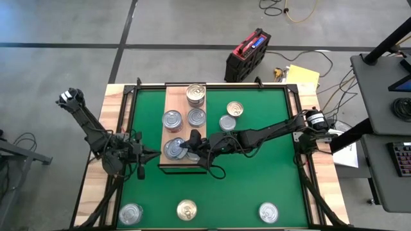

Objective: Stack canned seafood by type on shelf
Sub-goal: Stack the green and blue tuna can on top of the green and blue tuna can on the shelf

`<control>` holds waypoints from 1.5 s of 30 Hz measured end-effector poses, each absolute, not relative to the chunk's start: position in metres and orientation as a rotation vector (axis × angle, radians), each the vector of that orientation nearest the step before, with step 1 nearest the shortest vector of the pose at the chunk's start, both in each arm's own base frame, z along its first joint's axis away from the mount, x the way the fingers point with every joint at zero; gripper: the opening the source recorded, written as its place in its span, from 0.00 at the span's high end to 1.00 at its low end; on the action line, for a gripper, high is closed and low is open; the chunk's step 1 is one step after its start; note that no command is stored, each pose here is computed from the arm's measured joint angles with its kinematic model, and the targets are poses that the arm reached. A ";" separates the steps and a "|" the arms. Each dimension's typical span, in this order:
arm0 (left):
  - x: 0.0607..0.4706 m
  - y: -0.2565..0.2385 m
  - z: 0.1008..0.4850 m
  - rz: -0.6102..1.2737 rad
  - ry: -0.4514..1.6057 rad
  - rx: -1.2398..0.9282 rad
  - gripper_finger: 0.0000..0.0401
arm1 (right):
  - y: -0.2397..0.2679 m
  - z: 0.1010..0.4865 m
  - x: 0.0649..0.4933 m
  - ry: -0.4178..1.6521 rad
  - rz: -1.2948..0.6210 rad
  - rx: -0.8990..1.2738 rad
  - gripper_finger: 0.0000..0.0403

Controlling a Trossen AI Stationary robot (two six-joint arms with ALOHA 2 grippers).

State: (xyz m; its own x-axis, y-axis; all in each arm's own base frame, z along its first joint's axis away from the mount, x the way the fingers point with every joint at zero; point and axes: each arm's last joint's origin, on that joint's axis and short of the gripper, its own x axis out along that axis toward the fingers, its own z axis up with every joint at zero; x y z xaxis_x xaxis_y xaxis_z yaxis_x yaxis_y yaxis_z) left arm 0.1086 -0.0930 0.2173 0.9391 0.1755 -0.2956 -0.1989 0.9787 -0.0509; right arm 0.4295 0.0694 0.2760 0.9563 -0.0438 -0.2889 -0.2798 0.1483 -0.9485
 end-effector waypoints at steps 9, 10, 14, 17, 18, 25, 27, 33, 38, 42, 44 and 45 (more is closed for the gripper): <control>0.113 -0.090 0.215 0.229 0.307 -0.063 1.00 | 0.069 0.276 0.430 0.273 0.172 -1.415 0.64; 0.113 -0.090 0.215 0.232 0.310 -0.060 1.00 | 0.069 0.276 0.430 0.273 0.172 -1.415 0.63; 0.115 -0.091 0.213 0.236 0.318 -0.049 1.00 | 0.069 0.276 0.430 0.273 0.172 -1.415 0.63; 0.115 -0.092 0.212 0.238 0.324 -0.041 1.00 | 0.069 0.276 0.430 0.274 0.171 -1.409 0.64; 0.116 -0.092 0.211 0.239 0.326 -0.038 1.00 | 0.069 0.276 0.430 0.274 0.171 -1.406 0.64; 0.119 -0.094 0.208 0.247 0.336 -0.026 1.00 | 0.065 0.275 0.430 0.284 0.163 -1.372 0.60; 0.120 -0.094 0.208 0.251 0.336 -0.026 1.00 | 0.064 0.275 0.430 0.288 0.165 -1.372 0.60; 0.121 -0.096 0.206 0.253 0.341 -0.018 1.00 | 0.064 0.275 0.431 0.287 0.167 -1.371 0.59; 0.122 -0.096 0.205 0.253 0.344 -0.016 1.00 | 0.064 0.272 0.431 0.297 0.173 -1.354 0.54; 0.122 -0.096 0.205 0.253 0.343 -0.017 1.00 | 0.064 0.273 0.431 0.293 0.169 -1.352 0.50; 0.122 -0.096 0.205 0.253 0.343 -0.017 1.00 | 0.064 0.273 0.431 0.294 0.170 -1.352 0.48; 0.122 -0.096 0.205 0.253 0.343 -0.017 1.00 | 0.064 0.273 0.431 0.294 0.170 -1.352 0.48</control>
State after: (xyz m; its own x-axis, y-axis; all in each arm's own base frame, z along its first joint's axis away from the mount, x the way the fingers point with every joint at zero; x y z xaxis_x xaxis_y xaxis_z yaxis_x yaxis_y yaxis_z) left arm 0.1218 -0.0962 0.2052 0.9106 0.2422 -0.3349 -0.2478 0.9685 0.0265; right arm 0.4312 0.0638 0.2727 0.9512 -0.0482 -0.3048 -0.2884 0.2127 -0.9336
